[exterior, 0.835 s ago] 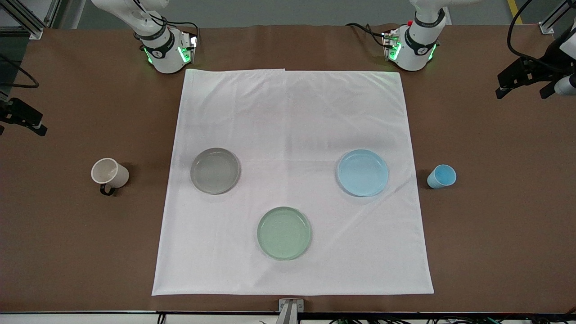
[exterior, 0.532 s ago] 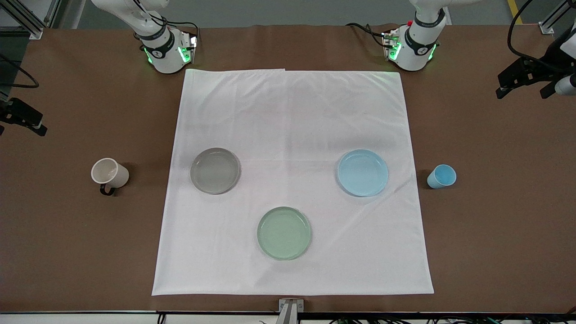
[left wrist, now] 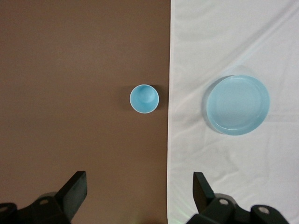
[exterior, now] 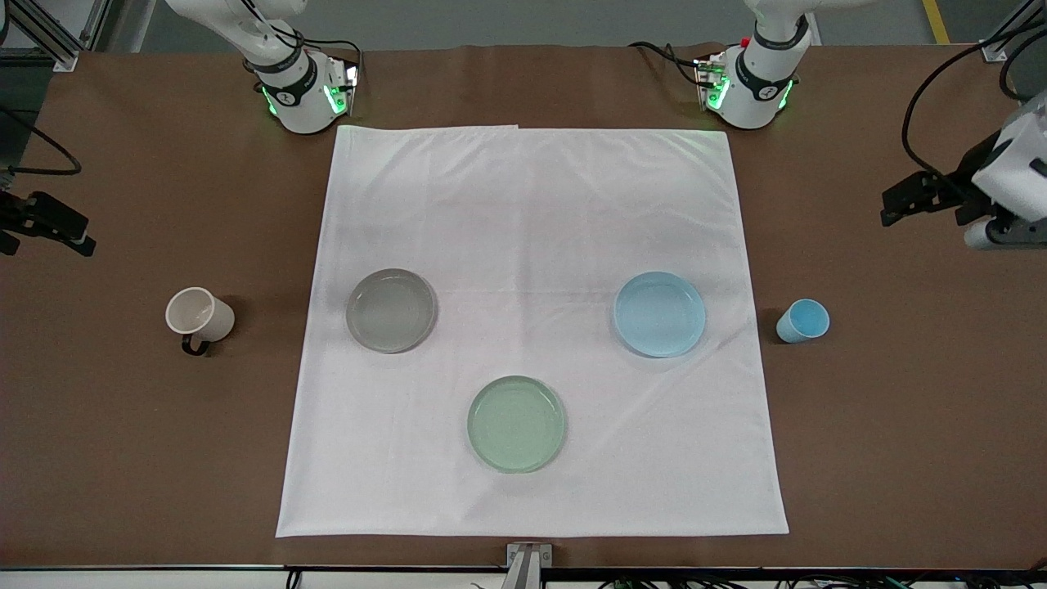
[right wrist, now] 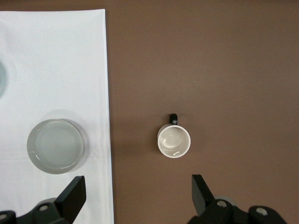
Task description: Place blue cup in blue plate and white mug in gray plate
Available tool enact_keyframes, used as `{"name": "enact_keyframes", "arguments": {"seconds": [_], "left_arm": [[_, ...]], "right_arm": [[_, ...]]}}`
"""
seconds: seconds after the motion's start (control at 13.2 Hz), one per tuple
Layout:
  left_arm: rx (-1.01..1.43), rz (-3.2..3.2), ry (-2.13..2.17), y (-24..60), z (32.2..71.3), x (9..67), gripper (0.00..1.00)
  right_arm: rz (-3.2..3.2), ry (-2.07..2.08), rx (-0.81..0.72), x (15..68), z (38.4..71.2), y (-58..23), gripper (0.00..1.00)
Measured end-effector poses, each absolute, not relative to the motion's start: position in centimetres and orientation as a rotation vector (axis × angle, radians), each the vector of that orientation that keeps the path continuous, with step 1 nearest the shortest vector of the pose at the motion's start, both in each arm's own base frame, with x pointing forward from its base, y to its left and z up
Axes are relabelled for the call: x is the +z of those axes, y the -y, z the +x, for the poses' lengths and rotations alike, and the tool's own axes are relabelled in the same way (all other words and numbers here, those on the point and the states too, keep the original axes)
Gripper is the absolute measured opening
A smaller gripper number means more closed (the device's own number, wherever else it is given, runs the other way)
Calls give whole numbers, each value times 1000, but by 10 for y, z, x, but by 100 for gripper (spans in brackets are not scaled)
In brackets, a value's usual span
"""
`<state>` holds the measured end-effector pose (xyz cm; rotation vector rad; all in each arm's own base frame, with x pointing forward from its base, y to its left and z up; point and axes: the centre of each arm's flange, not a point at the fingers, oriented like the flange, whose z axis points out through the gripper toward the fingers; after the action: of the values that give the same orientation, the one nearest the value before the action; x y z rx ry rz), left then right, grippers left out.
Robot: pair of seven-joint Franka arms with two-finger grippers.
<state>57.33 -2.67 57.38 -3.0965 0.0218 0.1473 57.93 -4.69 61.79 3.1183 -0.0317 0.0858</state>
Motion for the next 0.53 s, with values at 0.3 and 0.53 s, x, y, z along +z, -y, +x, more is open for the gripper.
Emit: {"name": "enact_keyframes", "arguments": {"seconds": [0.3,0.53], "left_arm": [[156,-3101,64,-11,592,469,100],[110,-3109,93,-25,584,400,100]], "right_arm": [[3108,65,-146,529,612,61,100],[3100,27,-235,434,642,96,100]]}}
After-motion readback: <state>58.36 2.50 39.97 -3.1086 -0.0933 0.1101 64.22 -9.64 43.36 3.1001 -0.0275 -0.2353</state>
